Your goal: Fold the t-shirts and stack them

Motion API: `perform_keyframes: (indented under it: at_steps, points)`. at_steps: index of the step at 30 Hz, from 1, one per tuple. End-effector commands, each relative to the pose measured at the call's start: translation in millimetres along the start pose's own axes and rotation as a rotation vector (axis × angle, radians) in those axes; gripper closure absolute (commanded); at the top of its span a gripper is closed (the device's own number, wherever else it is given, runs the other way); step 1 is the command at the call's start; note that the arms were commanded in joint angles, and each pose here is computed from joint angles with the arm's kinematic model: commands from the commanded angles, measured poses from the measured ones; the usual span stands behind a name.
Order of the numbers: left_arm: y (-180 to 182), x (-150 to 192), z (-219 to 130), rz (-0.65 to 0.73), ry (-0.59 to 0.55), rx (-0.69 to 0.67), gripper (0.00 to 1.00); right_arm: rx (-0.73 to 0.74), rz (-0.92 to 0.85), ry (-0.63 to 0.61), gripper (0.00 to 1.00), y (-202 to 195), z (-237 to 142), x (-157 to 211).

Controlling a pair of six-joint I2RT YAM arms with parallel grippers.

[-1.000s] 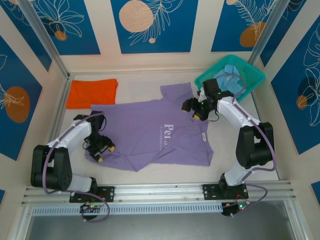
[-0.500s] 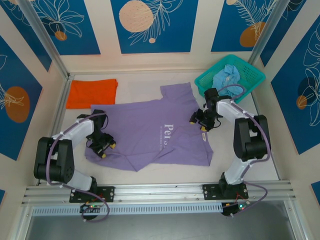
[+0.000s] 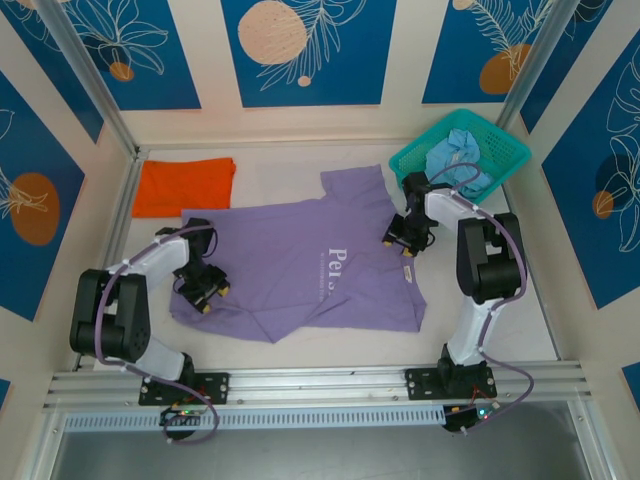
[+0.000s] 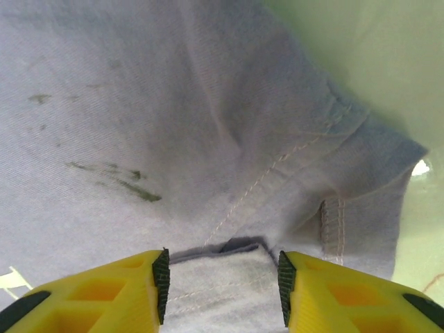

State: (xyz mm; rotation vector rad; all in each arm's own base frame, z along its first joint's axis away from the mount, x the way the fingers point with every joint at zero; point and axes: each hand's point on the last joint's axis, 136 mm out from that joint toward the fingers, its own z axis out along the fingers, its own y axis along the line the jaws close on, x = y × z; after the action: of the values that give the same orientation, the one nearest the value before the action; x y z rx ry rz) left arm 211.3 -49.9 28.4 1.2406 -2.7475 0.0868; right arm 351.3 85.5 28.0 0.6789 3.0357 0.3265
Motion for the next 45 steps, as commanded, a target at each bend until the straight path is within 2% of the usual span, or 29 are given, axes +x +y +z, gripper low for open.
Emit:
perform_keyframes:
  at_steps: [1,8,12,21,28,36,42,45]
  points:
    - [-1.0,-5.8,-1.5,0.022,-0.016,-0.020,0.51,0.038,0.001,0.014,0.55,-4.3,4.4,-4.6]
    - [-4.9,-6.8,-0.6,0.023,-0.008,-0.017,0.56,0.022,-0.001,0.031,0.68,2.0,8.4,-6.5]
    - [-4.0,-7.8,-2.1,0.030,-0.013,-0.025,0.63,0.022,-0.001,0.037,0.74,0.8,7.7,-3.2]
    - [-0.6,-6.6,-5.2,0.044,-0.013,-0.037,0.69,0.014,-0.003,0.049,0.69,-0.5,1.2,10.5]
    - [-1.3,-8.5,-10.7,0.056,-0.027,-0.035,0.73,0.019,0.000,0.063,0.68,-2.0,1.9,18.9]
    - [-4.9,-11.1,-14.7,0.054,-0.035,-0.029,0.80,0.004,-0.011,0.063,0.74,4.0,-2.5,19.6]
    - [3.5,-7.2,-18.2,0.055,-0.034,-0.050,0.92,0.002,-0.016,0.064,0.84,3.7,-4.3,21.2]
    - [9.7,-5.5,-22.8,0.051,-0.042,-0.066,0.97,0.003,-0.011,0.066,0.85,2.2,-4.8,22.2]
